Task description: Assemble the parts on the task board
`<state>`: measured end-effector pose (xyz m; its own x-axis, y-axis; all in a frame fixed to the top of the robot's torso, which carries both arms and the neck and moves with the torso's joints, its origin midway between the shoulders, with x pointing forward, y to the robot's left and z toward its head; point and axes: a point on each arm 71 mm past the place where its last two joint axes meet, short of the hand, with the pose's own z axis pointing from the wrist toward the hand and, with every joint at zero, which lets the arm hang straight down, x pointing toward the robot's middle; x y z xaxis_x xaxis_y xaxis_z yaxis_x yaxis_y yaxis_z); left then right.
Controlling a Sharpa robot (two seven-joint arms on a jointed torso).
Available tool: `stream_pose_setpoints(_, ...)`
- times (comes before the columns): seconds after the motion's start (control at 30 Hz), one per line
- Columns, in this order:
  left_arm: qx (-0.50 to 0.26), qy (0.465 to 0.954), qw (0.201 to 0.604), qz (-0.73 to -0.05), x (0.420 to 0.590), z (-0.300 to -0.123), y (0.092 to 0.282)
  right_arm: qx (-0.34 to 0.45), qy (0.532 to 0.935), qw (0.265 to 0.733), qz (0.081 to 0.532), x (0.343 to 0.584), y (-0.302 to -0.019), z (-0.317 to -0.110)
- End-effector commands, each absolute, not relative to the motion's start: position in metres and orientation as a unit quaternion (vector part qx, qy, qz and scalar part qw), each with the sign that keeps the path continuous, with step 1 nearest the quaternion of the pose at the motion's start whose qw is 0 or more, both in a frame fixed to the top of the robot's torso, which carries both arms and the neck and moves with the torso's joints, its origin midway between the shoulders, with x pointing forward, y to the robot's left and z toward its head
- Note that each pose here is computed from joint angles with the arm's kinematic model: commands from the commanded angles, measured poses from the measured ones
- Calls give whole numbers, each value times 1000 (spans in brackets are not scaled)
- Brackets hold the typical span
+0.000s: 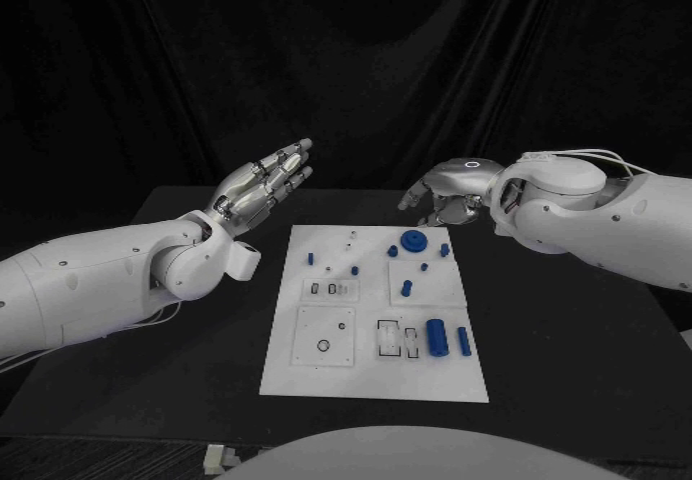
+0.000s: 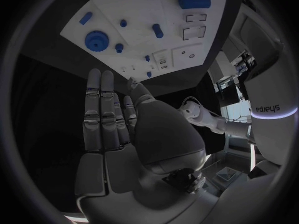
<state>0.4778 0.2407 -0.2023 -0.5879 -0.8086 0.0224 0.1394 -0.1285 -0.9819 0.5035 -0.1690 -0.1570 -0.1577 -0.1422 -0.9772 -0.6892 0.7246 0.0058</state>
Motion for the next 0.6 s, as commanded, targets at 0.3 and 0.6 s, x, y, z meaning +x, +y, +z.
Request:
stream_pose_setpoints(0.3,-281,541,351,-711,474,-194,246,-354,688,606,185,509,-156,-168)
stream_pose_setpoints(0.6,-281,543,345,-713,473,-195,244,-354,680,612,195,512,-148,-183)
